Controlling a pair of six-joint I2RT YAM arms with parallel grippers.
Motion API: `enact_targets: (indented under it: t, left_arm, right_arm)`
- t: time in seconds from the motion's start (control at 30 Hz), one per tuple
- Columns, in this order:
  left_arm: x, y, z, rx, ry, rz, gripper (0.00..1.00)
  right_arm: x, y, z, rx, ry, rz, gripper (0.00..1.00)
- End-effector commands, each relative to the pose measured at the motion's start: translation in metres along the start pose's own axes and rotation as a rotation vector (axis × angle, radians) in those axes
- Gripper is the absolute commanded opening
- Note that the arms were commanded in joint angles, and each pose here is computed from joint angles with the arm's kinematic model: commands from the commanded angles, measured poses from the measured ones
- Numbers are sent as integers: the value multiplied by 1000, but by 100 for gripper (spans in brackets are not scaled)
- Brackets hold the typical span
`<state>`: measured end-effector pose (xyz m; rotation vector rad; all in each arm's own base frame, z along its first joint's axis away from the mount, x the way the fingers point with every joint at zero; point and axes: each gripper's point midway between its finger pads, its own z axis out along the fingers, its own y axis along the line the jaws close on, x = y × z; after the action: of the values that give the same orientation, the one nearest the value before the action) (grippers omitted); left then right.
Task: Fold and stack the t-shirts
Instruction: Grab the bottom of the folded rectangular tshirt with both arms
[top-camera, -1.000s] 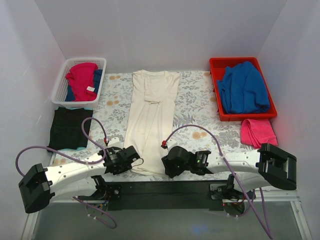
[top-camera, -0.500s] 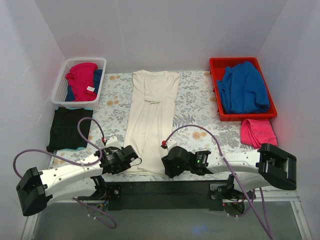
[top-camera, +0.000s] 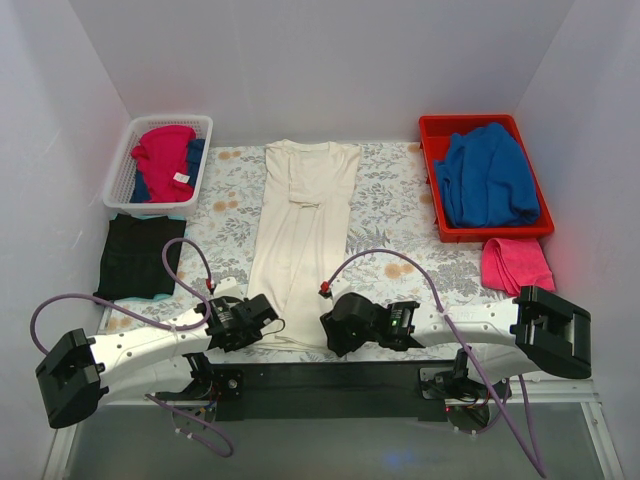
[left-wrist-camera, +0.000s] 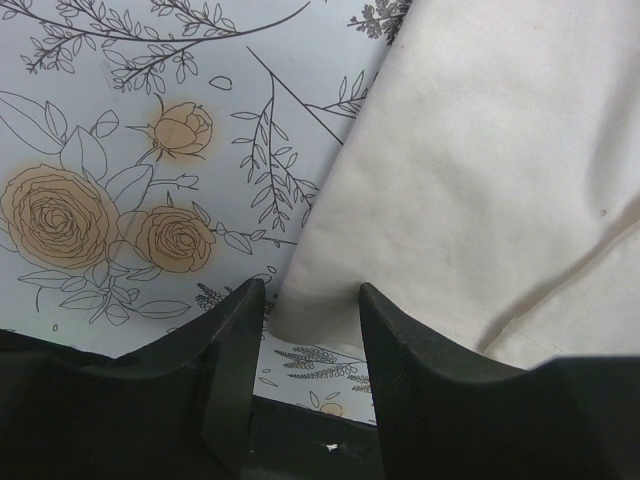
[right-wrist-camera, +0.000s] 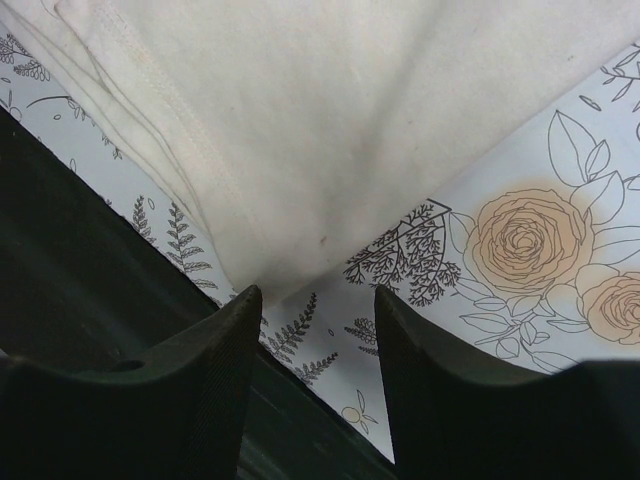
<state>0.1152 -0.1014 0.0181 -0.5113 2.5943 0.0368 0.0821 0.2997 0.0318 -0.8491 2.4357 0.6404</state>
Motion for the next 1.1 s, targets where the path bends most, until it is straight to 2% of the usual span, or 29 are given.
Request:
enact_targets:
  t: [0.0,0.37,0.57,1.07]
  left_arm:
    - [4,-8,5,-14,15,-254,42]
    - [7,-7,5,-7,30,-259,42]
    - [8,-8,6,-10,33,-255,41]
    - [10,-8,7,0,41,-254,42]
  right_arm:
    - [-27,15,-5,-31,-78,6,55]
    - [-39,19,-3,-10,-101,-20,55]
    - [-16,12,14,33,10,-30,54]
    - [18,-8,8,143,107,9,53]
